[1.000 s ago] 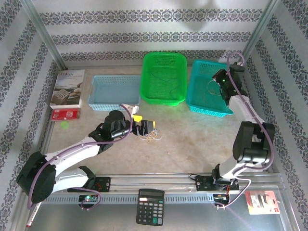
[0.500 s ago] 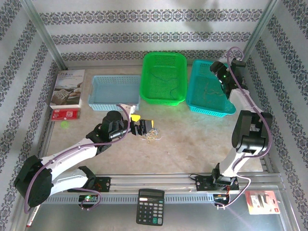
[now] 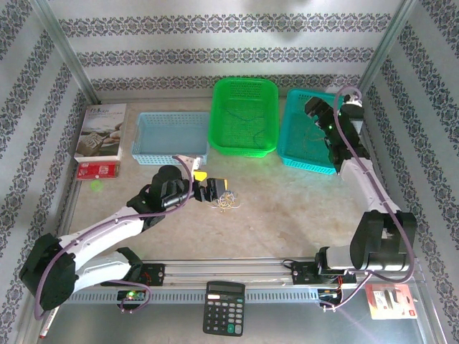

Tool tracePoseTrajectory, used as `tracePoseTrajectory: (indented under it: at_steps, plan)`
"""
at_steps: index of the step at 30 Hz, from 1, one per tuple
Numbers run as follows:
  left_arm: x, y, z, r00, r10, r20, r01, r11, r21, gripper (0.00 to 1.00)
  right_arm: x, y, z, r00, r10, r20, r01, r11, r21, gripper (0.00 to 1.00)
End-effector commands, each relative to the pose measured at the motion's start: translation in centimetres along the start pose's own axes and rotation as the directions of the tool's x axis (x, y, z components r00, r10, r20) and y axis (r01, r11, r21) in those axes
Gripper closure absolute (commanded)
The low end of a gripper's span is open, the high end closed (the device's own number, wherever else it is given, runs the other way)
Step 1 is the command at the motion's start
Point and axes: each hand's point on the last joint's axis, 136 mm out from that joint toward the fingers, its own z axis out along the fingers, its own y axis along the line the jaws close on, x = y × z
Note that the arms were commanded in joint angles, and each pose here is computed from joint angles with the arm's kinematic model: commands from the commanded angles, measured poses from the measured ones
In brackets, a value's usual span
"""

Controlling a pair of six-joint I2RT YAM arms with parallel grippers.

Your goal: Untangle the cables

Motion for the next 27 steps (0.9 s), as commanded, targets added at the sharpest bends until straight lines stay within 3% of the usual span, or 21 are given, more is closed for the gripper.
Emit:
tracePoseTrajectory:
  at_steps: [1,4,8,11,16,23,27]
  plan:
    - [-1.0,-0.5,-0.6,1.0,0.018,0.026,-0.017,1.0,-0.016,0.0,1.4,1.4,-1.1,0.998,0.057,-0.028,-0.06,0.992,-0.11,0.02]
    - [-0.9,0.1,-0.8,1.0,0.004,0.03,-0.003,0.999,-0.047,0.0,3.8,3.2,-2.6,0.997,0.033,-0.077,-0.048,0.978,-0.202,0.03]
    - [-0.5,1.0,-1.0,0.999,-0.026,0.027,0.028,0.996,-0.085,0.0,8.8,5.7,-5.2,0.983,-0.052,-0.178,-0.004,0.953,-0.302,0.13]
    - [-0.3,2.0,-1.2,0.997,-0.064,0.035,0.068,0.988,-0.136,0.0,13.4,7.0,-7.0,0.957,-0.11,-0.268,0.01,0.937,-0.349,0.24]
    - [-0.3,4.0,-1.8,0.984,-0.146,0.099,0.163,0.965,-0.206,0.0,20.8,8.0,-9.7,0.9,-0.182,-0.397,0.023,0.927,-0.374,0.34]
    - [-1.0,4.8,-3.2,0.962,-0.211,0.176,0.242,0.953,-0.18,0.0,30.5,9.4,-12.9,0.75,-0.396,-0.53,0.14,0.878,-0.458,0.44]
    - [-0.6,5.8,-4.0,0.969,-0.198,0.151,0.232,0.938,-0.258,0.0,33.9,10.1,-14.0,0.665,-0.516,-0.54,0.244,0.834,-0.495,0.46]
